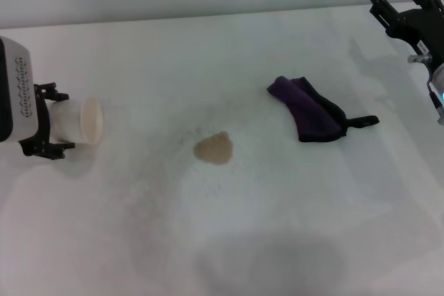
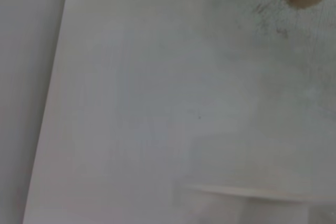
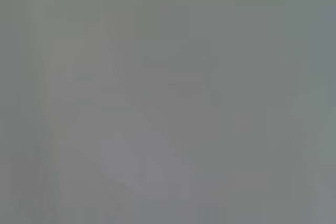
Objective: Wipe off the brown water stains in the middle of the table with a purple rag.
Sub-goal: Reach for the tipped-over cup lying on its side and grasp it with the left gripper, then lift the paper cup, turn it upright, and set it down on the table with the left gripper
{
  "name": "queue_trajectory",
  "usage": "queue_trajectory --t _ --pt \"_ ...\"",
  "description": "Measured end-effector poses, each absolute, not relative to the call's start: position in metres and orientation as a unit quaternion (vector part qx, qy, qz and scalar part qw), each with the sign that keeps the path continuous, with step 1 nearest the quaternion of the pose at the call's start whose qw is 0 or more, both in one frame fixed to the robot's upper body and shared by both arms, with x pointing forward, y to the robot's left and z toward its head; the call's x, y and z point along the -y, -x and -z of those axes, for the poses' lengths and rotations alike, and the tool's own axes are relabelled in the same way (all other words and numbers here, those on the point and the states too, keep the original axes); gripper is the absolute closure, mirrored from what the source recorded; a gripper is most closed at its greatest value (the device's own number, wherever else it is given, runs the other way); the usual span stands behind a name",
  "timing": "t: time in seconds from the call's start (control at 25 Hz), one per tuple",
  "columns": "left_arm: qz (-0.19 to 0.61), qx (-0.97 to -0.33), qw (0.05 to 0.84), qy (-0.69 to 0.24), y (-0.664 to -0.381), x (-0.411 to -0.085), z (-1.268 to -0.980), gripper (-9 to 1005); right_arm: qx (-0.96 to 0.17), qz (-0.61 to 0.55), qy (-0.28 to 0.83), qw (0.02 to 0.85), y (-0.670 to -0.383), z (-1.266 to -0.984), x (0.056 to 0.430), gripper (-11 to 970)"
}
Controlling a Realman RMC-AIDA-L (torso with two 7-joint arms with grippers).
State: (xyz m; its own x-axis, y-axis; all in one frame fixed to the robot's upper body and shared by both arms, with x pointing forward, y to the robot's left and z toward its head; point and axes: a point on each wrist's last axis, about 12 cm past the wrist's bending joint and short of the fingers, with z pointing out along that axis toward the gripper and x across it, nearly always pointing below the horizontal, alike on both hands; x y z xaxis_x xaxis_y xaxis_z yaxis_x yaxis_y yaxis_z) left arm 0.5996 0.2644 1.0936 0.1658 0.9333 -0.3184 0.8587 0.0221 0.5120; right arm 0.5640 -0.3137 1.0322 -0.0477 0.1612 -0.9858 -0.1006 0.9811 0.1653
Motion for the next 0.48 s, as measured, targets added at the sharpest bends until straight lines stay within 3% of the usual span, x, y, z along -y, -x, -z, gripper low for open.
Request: queue_trajectory --t 0.48 --pt "-0.056 -0.648 0.323 -0.687 -0.5989 -0.2661 -1.0848 154 -0.717 -0.095 -0.022 0.691 -0.5630 -1.0321 0.3142 91"
